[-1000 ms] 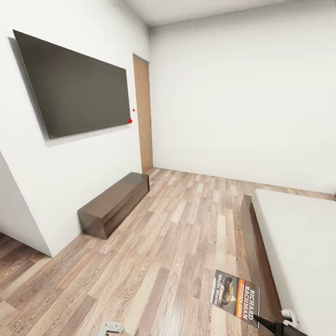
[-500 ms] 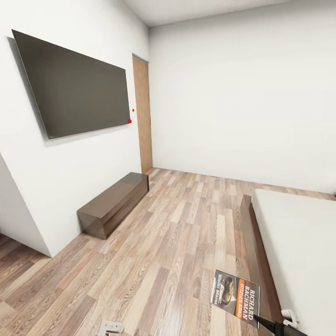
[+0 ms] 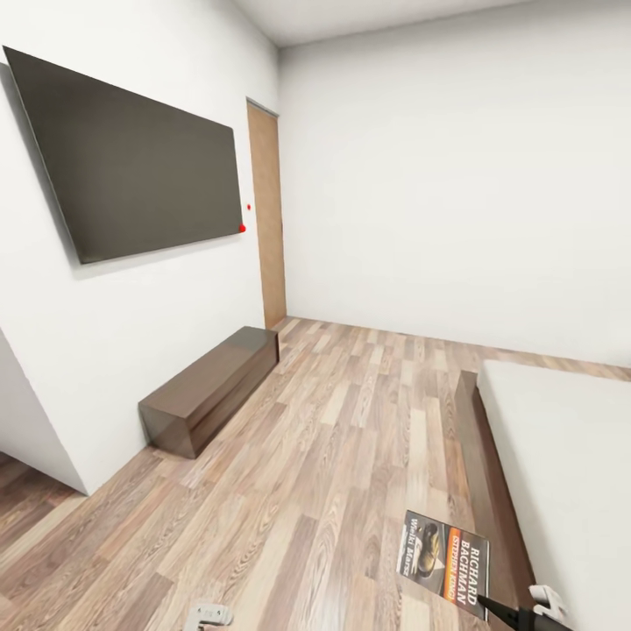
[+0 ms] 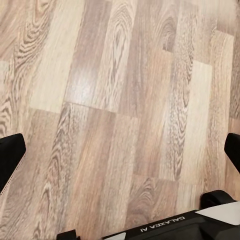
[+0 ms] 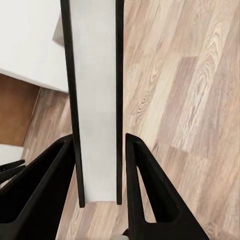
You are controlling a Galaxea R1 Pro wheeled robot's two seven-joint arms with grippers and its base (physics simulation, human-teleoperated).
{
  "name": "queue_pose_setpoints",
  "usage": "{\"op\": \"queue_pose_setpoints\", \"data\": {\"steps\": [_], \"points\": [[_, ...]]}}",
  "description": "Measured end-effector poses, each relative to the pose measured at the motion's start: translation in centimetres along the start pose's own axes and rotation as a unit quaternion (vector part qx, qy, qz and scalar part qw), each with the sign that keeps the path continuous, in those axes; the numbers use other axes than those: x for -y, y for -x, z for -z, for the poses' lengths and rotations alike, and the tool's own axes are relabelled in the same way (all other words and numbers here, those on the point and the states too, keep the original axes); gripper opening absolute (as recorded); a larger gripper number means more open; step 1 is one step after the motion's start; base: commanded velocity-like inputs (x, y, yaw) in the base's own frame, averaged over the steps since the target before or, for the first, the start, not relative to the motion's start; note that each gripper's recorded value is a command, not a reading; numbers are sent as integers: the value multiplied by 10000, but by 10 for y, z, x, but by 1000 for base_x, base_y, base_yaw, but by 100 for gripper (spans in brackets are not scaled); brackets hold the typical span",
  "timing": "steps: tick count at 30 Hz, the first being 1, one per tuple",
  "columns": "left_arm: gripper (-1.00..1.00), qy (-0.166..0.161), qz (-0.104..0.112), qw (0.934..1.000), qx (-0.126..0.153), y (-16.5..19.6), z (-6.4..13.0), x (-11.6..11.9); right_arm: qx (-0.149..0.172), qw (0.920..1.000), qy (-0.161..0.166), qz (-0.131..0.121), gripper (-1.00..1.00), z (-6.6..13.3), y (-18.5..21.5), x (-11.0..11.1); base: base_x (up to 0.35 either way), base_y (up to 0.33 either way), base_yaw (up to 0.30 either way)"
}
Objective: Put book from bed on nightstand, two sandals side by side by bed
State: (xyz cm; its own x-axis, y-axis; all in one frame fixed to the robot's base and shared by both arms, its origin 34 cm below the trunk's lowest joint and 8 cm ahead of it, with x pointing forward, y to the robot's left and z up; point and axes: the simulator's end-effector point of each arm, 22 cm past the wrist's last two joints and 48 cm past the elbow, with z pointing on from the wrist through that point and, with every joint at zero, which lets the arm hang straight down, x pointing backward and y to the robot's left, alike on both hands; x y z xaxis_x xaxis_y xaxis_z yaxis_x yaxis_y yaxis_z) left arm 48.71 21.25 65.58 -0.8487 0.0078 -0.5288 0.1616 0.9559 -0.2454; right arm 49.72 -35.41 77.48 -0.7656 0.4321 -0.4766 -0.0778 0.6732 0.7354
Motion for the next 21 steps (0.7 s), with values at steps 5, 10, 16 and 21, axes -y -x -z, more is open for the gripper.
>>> {"op": "queue_pose_setpoints", "data": {"steps": [5,10,16,21], "points": [[100,0,0,10000,1,0,0,0,-5,10000,-11,-22,-100,1,-2,1,319,0,0],[100,0,0,10000,0,0,0,0,-10,10000,-12,-22,-100,1,-2,1,310,0,0],[100,0,1,10000,0,0,0,0,-16,10000,-11,-16,-100,1,-2,1,308,0,-12],[100,0,0,10000,0,0,0,0,-17,10000,-11,-15,-100,1,-2,1,307,0,-163]]}}
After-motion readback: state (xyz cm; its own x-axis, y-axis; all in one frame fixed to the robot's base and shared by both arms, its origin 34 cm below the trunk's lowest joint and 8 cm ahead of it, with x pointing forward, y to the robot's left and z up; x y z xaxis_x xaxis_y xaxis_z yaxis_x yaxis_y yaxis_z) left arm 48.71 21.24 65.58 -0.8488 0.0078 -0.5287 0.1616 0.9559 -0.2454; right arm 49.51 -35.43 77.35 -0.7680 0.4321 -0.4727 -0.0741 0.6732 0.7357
